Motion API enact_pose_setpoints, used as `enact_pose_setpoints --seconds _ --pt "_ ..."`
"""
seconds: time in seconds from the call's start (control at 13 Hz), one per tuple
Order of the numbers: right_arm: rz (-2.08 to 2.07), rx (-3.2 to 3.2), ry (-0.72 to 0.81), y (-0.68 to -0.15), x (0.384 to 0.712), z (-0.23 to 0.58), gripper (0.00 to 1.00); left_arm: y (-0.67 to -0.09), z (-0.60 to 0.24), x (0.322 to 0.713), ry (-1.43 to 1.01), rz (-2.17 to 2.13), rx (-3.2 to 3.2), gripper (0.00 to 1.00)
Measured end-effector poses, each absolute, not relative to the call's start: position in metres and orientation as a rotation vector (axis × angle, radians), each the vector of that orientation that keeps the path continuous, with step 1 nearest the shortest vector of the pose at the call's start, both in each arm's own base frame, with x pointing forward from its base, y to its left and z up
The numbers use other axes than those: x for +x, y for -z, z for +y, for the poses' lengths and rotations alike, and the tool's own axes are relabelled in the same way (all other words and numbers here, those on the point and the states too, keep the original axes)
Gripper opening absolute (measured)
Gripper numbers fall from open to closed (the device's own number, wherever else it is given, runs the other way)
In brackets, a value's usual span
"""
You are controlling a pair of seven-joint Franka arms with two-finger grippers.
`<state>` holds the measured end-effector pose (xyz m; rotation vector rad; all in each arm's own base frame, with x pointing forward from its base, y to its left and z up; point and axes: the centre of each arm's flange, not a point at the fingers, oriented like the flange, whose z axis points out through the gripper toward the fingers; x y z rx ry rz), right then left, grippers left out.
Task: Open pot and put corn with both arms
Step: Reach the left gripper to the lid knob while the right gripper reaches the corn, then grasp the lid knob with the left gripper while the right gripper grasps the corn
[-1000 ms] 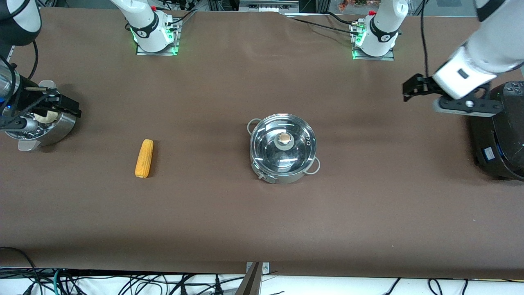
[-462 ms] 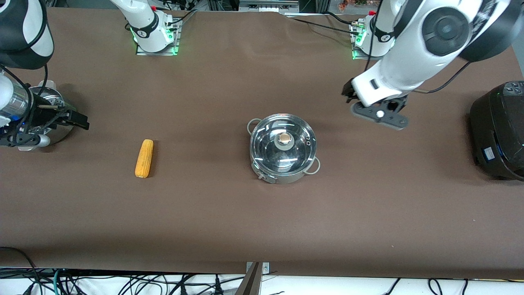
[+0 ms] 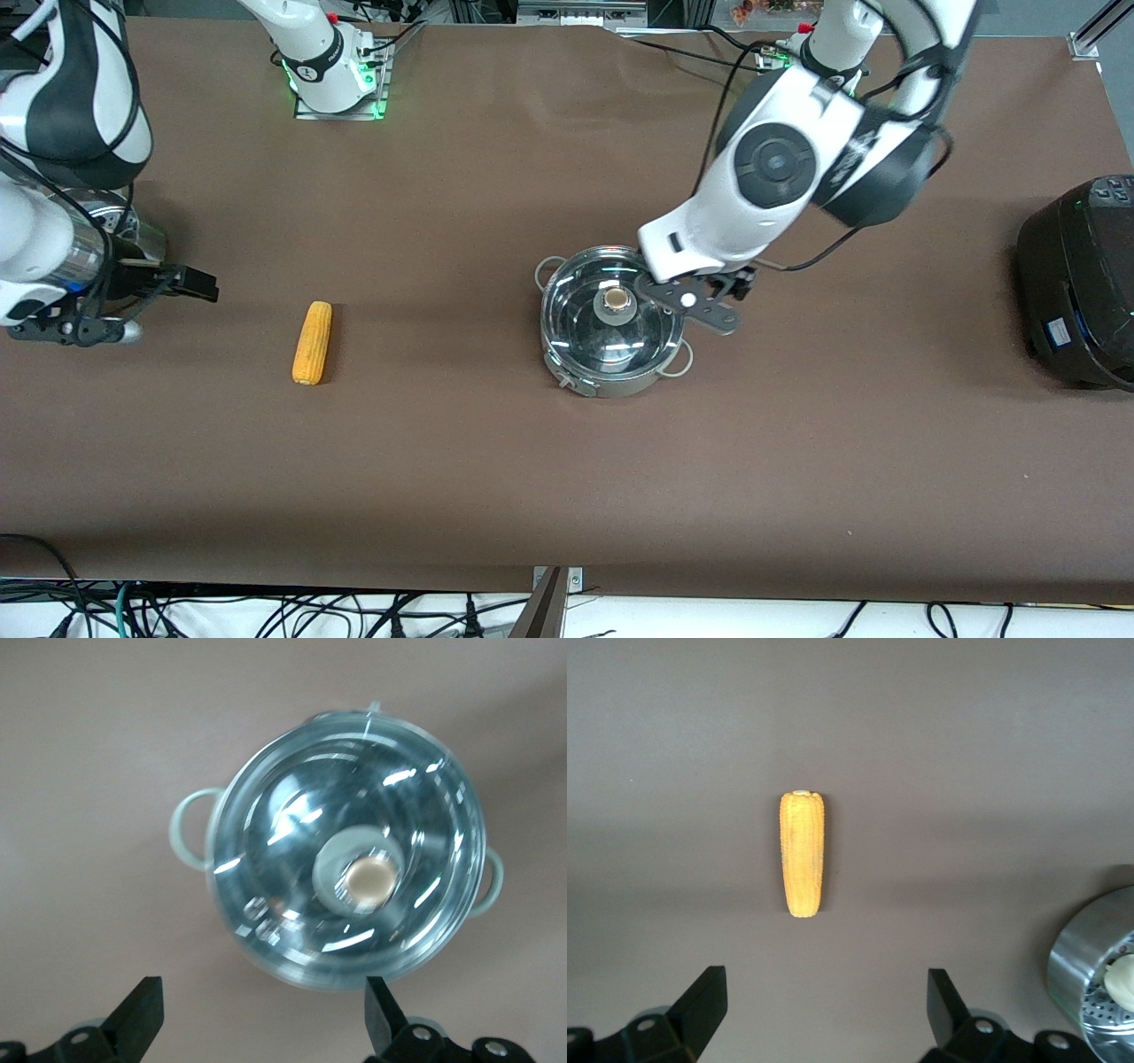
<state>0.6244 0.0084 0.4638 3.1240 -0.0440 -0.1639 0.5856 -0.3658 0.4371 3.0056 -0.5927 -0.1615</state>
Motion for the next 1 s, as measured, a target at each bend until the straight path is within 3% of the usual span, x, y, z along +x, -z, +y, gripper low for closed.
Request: enact_pose_setpoints --seconds 0.46,1.0 --pt "-0.065 3.136 0.083 -0.416 0.633 0.019 1.0 -0.366 -0.412 0.59 0.109 -0.461 3.003 1.0" --pt "-0.098 3.149 -0.011 -0.332 0.621 0.05 1.0 -0.346 -0.425 0.584 0.128 -0.486 2.999 1.0"
